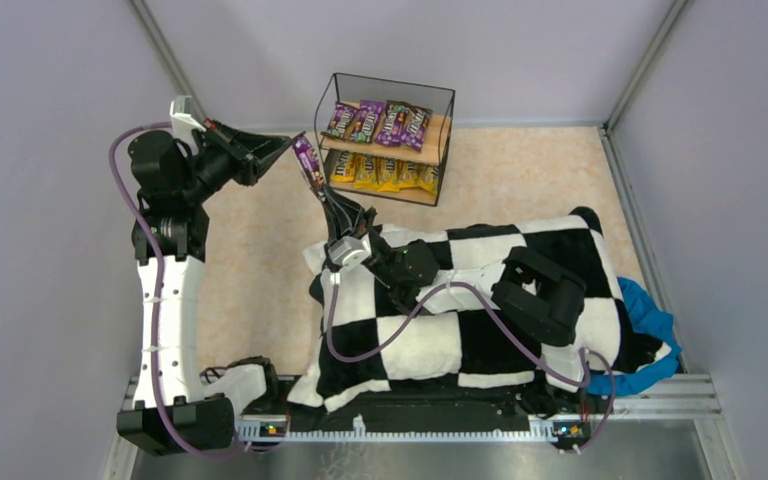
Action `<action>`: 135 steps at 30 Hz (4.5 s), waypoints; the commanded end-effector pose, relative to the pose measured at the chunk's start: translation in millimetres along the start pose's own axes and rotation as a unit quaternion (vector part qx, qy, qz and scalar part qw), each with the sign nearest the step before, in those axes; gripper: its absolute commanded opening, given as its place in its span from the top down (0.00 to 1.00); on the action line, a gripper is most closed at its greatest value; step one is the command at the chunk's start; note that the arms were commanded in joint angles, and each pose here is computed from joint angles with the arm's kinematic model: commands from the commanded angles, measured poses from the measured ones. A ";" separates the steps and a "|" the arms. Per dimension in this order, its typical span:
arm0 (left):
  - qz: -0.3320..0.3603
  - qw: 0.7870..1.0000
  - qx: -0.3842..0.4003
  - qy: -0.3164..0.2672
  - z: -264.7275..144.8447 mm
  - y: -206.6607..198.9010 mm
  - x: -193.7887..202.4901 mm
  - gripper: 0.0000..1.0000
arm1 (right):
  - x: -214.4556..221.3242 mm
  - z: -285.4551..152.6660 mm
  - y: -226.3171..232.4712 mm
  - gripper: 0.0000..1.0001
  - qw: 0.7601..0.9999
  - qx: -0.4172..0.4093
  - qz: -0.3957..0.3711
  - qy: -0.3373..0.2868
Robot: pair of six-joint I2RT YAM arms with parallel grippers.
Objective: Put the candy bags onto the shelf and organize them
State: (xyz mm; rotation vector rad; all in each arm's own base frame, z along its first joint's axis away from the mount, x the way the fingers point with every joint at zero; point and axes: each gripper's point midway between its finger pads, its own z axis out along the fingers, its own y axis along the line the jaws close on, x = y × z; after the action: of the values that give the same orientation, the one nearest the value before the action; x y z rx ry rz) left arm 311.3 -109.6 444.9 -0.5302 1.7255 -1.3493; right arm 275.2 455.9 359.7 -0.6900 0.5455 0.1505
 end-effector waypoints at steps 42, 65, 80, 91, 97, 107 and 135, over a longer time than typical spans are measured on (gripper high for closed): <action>0.320 0.925 -0.203 0.025 -19.4 211.3 42.5 0.02 | 154.2 -10.2 -190.3 1.00 0.880 0.132 0.045 0.455; 0.376 0.902 -0.209 0.037 -20.2 217.6 57.1 0.02 | 258.7 -38.4 -200.0 1.00 0.796 0.168 0.008 0.581; 0.377 0.900 -0.216 0.036 -20.7 219.1 56.1 0.02 | 285.2 -73.4 -185.2 1.00 0.795 0.115 0.013 0.595; 0.372 0.901 -0.221 0.041 -19.3 223.4 57.2 0.02 | 284.4 -83.1 -180.6 1.00 0.800 0.078 -0.014 0.594; 0.366 0.904 -0.214 0.048 -17.3 224.3 60.9 0.01 | 273.9 -87.0 -186.9 0.97 0.805 0.073 -0.021 0.589; 0.371 0.903 -0.210 0.055 -16.3 224.4 62.1 0.01 | 254.4 -77.3 -191.3 0.55 0.811 0.055 0.003 0.582; 0.307 0.951 0.026 -0.010 29.5 20.2 13.6 0.02 | -59.9 -139.3 -295.3 0.01 0.850 0.202 0.340 0.348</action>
State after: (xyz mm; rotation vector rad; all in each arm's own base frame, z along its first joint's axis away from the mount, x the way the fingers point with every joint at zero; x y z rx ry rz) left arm 329.1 -117.0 356.2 -0.0327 1.7951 -0.8314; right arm 272.3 181.6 424.2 -0.2784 1.6093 0.4244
